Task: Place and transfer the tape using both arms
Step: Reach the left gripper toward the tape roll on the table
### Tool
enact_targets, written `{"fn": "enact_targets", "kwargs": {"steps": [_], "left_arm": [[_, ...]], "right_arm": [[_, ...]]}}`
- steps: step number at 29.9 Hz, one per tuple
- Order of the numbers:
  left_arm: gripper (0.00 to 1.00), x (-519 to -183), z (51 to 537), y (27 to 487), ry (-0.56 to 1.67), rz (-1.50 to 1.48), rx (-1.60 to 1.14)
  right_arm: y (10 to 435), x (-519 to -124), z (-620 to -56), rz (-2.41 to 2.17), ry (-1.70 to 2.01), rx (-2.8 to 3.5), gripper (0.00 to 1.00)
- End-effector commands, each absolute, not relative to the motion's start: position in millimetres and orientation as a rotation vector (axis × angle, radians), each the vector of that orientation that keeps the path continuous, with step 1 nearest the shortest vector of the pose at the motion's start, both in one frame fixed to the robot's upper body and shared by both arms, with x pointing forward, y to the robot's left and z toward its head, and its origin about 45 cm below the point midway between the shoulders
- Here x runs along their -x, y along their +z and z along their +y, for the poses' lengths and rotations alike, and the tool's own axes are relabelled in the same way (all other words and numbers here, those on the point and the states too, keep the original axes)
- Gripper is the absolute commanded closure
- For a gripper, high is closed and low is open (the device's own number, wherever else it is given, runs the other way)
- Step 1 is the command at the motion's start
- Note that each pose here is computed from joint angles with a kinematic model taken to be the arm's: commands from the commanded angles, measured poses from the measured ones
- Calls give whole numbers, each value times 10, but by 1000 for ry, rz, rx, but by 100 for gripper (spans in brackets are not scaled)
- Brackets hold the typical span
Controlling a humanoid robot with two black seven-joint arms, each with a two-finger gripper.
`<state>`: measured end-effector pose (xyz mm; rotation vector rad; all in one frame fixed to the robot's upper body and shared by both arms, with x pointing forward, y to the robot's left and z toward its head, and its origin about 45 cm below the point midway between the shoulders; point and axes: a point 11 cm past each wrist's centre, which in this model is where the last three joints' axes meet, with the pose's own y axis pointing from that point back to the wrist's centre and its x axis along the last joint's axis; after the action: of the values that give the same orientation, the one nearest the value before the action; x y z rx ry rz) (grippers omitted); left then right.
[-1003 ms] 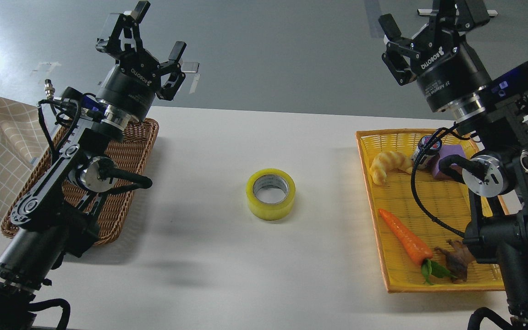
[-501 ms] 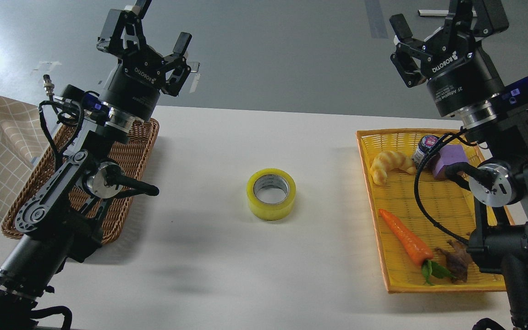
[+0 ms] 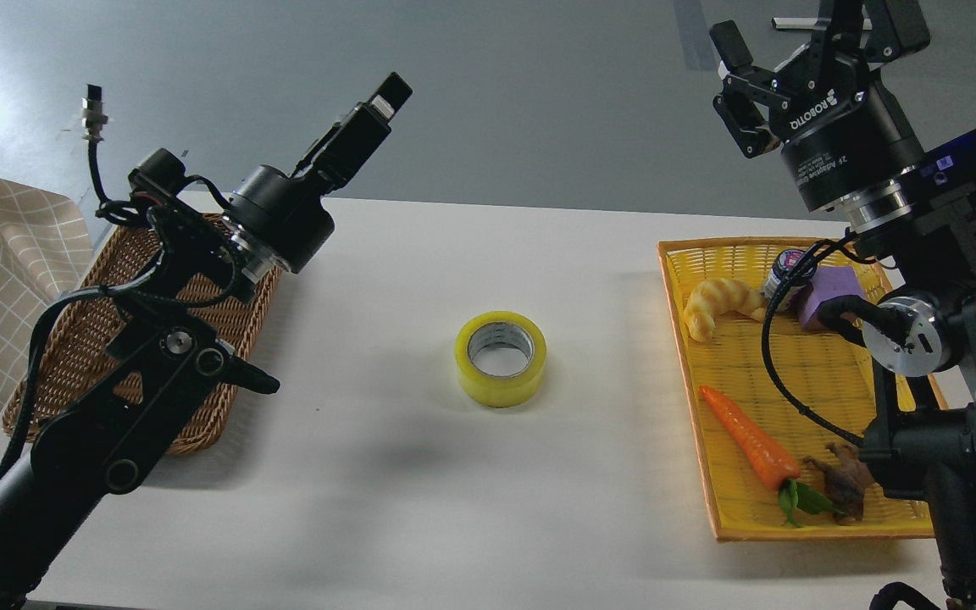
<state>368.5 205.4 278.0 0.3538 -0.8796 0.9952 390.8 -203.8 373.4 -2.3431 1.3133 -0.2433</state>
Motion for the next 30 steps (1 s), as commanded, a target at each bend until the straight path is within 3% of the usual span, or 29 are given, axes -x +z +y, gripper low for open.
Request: {"fn": "enact_targets", "kwargs": {"steps": [1,7,30], "left_arm": [[2,-3656,1950,2554,943,-969,-536],[2,-3655,1808,2119,838,-1053,-766],[2,-3563,1352,1338,623,-978,-888]], "right_arm": [[3825,-3927,-1994,1294,-263,2351,0],[3884,-3940,-1973,1285,-275,2354,0],[4046,-3978,-2047,1290,-340,2346,0]]}}
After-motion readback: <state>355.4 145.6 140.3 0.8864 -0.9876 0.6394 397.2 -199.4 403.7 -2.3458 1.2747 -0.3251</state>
